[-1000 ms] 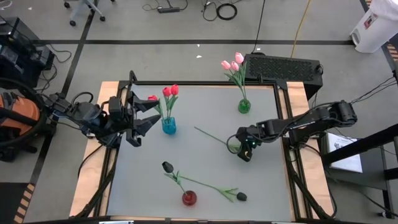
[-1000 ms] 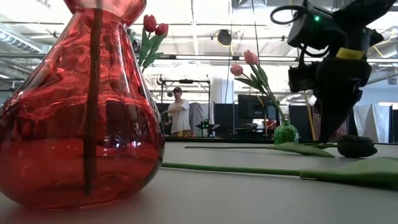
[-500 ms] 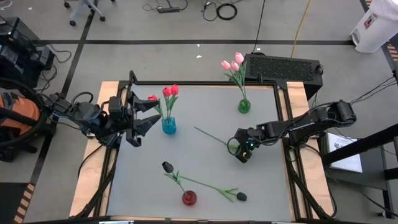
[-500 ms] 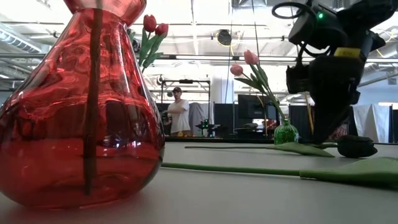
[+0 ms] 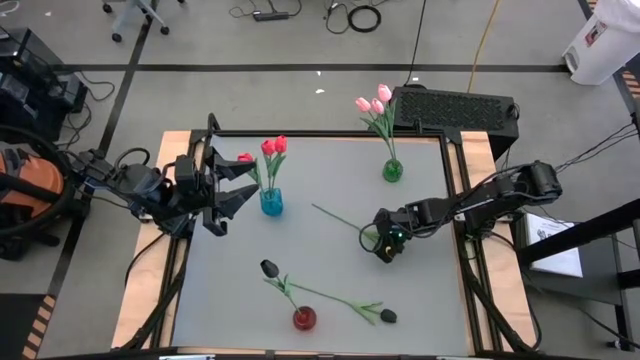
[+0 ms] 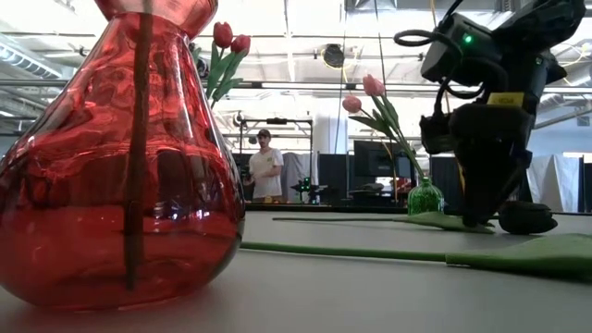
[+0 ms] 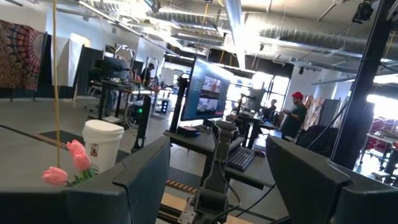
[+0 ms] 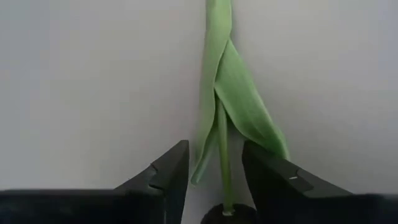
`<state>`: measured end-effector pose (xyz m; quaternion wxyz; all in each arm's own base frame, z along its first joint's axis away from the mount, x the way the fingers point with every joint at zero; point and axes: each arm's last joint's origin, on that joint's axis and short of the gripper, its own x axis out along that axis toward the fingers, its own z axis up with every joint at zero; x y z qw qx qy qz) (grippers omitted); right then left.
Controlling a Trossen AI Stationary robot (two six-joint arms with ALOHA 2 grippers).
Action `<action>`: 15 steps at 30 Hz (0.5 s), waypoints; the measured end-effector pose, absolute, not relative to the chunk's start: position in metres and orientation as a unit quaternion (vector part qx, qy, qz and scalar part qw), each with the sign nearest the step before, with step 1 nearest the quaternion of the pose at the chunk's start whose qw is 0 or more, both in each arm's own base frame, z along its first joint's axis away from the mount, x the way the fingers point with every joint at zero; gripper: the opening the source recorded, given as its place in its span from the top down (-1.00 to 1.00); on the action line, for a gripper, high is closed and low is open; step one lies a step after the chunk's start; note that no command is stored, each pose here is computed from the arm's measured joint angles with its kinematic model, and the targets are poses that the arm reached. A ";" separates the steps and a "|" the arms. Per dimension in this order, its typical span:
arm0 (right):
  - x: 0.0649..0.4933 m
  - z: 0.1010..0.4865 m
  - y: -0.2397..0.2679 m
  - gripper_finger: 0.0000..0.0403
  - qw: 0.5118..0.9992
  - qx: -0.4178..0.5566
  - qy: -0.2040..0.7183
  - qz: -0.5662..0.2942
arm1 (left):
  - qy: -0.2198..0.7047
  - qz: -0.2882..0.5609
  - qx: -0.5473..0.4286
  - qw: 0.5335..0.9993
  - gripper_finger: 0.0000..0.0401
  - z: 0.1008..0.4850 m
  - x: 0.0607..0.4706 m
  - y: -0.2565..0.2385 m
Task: Sort flowers into vase by color
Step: Put the top black flower into the red vase
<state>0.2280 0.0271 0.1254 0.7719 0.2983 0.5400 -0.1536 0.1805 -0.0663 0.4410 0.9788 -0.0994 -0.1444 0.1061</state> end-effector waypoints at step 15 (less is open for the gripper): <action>0.227 0.125 0.027 0.95 0.762 0.318 0.541 -0.160 | -0.144 0.106 -0.099 0.979 -0.34 0.441 0.181 -0.066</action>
